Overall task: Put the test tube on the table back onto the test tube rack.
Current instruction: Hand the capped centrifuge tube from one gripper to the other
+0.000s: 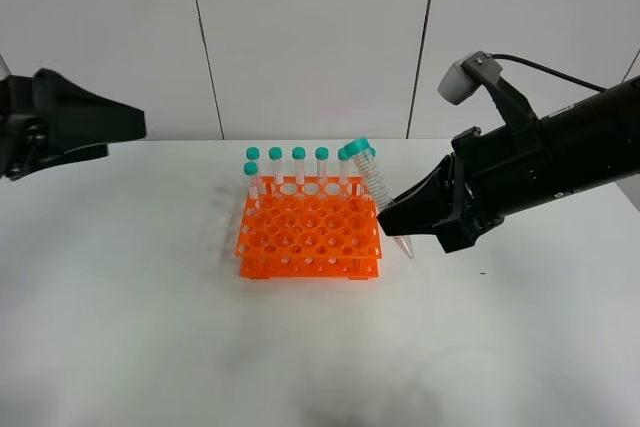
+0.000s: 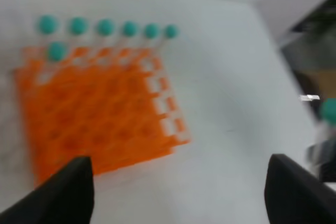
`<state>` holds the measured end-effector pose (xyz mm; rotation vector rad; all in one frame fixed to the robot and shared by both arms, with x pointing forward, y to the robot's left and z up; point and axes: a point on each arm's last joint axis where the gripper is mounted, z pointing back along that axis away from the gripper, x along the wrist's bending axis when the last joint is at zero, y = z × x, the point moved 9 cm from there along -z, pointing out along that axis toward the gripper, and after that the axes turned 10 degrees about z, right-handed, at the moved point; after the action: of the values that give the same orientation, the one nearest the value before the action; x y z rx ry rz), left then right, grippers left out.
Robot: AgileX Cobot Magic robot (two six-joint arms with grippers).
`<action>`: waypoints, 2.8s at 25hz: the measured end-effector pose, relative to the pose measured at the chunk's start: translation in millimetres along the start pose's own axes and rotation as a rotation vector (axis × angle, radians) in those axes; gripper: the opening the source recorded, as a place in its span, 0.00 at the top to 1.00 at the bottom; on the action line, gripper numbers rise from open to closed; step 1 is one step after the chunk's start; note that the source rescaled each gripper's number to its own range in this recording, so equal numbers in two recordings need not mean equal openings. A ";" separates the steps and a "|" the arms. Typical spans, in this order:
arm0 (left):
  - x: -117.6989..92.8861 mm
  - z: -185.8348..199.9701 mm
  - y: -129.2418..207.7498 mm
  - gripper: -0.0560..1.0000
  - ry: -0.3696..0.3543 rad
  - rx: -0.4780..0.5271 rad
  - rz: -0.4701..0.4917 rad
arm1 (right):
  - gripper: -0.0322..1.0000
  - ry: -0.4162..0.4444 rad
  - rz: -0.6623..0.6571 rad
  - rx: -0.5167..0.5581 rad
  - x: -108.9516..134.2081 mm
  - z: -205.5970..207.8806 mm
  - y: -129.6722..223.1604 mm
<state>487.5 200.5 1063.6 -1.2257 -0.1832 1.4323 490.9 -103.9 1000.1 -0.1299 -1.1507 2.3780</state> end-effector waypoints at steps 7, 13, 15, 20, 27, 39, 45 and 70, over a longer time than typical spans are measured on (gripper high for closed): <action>-12.9 -48.3 1.3 0.11 0.181 0.055 0.109 | 0.94 0.007 -0.012 -0.016 -1.4 0.0 -2.8; -49.9 -87.4 37.1 0.11 0.259 0.155 0.086 | 0.94 -0.017 -0.048 -0.001 -3.0 -15.2 1.0; -58.6 -96.6 43.7 0.11 0.266 0.168 0.081 | 0.94 -0.042 -0.026 0.014 5.3 -23.6 1.5; -72.5 -111.7 55.8 0.11 0.286 0.209 0.086 | 0.94 -0.045 0.016 0.012 16.1 -33.7 -3.0; -83.1 -113.6 62.0 0.11 0.308 0.226 0.090 | 0.94 -0.037 0.006 -0.003 15.9 -34.4 -6.2; -85.0 -113.0 62.7 0.11 0.317 0.231 0.093 | 0.94 -0.058 -0.006 -0.015 19.5 -34.2 -8.4; -87.9 -111.6 64.6 0.11 0.333 0.242 0.092 | 0.94 -0.086 0.002 -0.011 24.5 -33.9 -7.6; -94.9 -106.6 73.3 0.28 0.379 0.288 0.055 | 0.94 -0.135 -0.001 -0.026 33.4 -32.8 -10.3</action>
<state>497.3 47.1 1017.6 -1.2412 0.3082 1.1963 475.2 -59.5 991.1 0.0236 -1.2426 2.4022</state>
